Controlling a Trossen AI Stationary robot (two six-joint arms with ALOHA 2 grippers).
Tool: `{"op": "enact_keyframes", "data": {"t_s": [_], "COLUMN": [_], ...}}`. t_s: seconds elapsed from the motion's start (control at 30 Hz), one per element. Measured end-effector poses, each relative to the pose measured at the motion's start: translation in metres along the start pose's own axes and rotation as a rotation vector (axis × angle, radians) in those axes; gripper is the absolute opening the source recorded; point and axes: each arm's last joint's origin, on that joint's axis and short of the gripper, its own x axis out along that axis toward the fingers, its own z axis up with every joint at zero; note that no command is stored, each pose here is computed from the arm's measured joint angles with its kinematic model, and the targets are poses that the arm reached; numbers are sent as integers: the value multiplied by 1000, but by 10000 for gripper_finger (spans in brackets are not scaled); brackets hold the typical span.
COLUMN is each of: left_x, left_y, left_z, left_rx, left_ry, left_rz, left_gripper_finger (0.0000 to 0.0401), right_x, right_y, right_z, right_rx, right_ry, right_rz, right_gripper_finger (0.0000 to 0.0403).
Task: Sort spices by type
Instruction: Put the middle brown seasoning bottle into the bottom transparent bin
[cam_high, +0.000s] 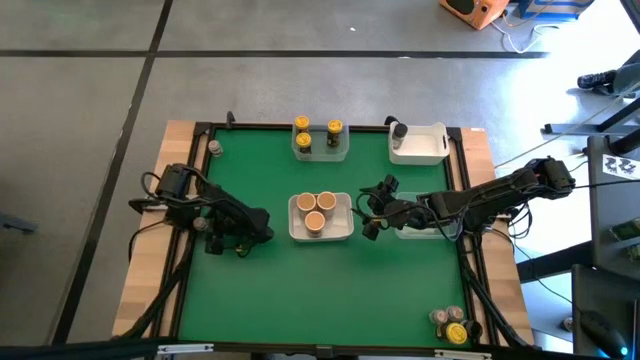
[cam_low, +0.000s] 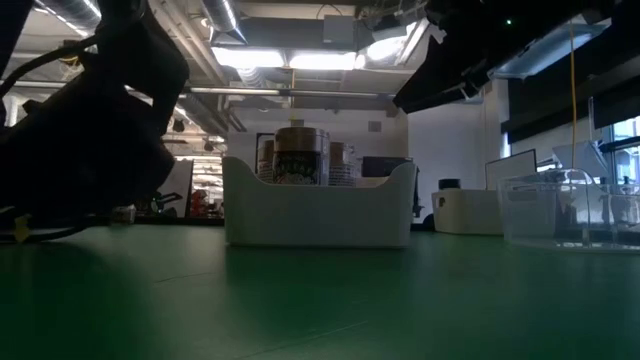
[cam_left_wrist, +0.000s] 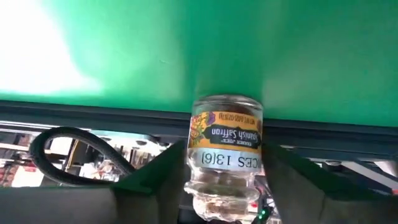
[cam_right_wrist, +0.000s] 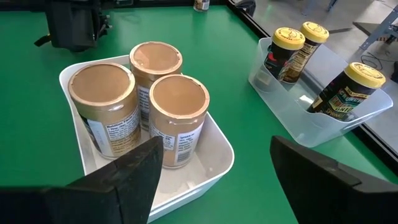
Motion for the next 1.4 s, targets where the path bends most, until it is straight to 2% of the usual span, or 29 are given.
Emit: {"op": "enact_keyframes", "data": {"t_s": [0.13, 0.27, 0.43, 0.6, 0.77, 0.97, 1.4], "left_x": [0, 1, 1, -4, -10, -10, -3], "left_y": [0, 0, 0, 2, 3, 4, 15], "left_z": [0, 0, -1, -12, -14, -13, -10], "left_rx": [7, 6, -5, -38, -28, 8, -16], "left_ry": [2, -1, 7, 116, 72, 61, 49], "left_rz": [0, -3, 1, 26, 34, 73, 11], "left_gripper_finger": [154, 147, 175, 219, 253, 257, 253], "right_x": [0, 0, 0, 0, 0, 0, 0], "right_y": [0, 0, 0, 0, 0, 0, 0], "right_z": [0, 0, 0, 0, 0, 0, 0], "right_rx": [-1, -1, -1, -1, 0, -1, -1], "right_ry": [0, 1, 2, 1, 0, 0, 1], "right_rz": [0, 0, 0, 0, 0, 1, 1], "right_gripper_finger": [294, 294, 294, 294, 294, 294, 294]}}
